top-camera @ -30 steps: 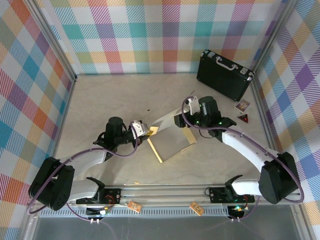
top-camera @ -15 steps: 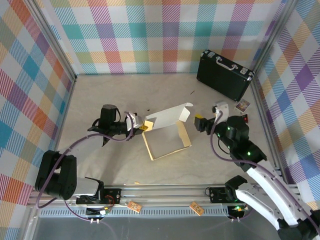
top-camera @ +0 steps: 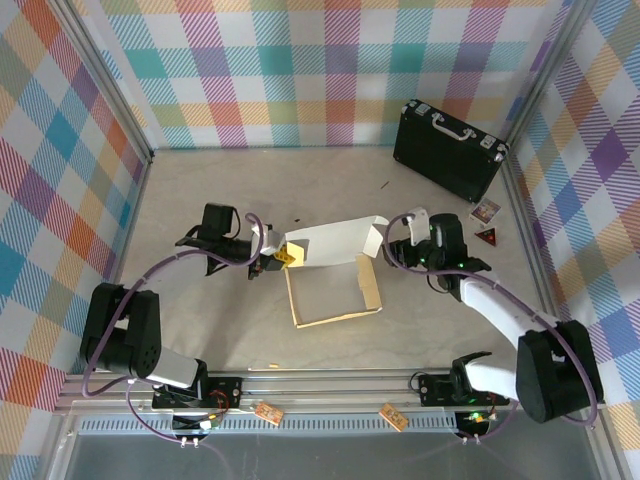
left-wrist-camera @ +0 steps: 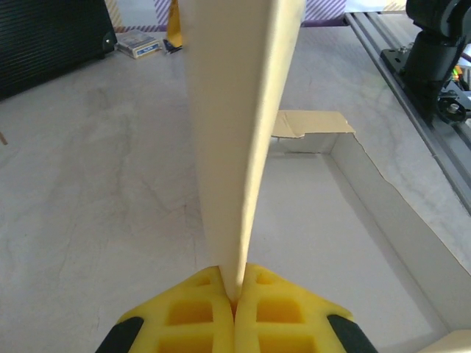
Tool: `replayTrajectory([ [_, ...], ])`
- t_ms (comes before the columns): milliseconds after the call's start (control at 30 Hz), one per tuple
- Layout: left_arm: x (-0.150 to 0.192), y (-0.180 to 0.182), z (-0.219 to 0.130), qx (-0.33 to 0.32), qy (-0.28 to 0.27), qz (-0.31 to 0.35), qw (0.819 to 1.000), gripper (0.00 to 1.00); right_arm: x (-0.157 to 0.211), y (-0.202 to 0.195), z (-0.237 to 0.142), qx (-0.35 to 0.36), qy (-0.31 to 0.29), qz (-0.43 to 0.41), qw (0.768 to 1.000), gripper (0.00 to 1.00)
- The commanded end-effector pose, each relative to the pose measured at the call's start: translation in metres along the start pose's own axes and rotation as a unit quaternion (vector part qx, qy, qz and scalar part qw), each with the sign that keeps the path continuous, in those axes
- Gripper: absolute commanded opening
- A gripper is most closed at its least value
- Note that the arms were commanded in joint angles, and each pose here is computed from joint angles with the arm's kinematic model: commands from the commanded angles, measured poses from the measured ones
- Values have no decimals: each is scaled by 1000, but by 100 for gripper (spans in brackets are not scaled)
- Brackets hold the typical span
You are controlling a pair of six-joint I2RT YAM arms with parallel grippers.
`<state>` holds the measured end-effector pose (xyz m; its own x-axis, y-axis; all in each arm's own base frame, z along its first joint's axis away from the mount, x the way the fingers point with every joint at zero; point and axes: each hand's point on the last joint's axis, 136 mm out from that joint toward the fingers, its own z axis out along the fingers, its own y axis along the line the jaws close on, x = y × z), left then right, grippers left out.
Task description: Fold the paper box
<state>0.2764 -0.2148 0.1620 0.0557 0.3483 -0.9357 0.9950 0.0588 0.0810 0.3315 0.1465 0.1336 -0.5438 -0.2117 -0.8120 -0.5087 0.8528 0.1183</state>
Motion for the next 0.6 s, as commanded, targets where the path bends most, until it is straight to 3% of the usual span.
replayTrajectory([
  [0, -11, -4, -5, 23, -30, 14, 999, 0, -47, 47, -10, -132, -81, -104, 982, 74],
  [167, -8, -7, -5, 35, -28, 1, 999, 0, -40, 76, -20, -218, -107, -135, 961, 73],
  [567, -12, -12, -6, 49, -38, -2, 998, 0, -42, 117, -36, -349, -139, -193, 907, 70],
])
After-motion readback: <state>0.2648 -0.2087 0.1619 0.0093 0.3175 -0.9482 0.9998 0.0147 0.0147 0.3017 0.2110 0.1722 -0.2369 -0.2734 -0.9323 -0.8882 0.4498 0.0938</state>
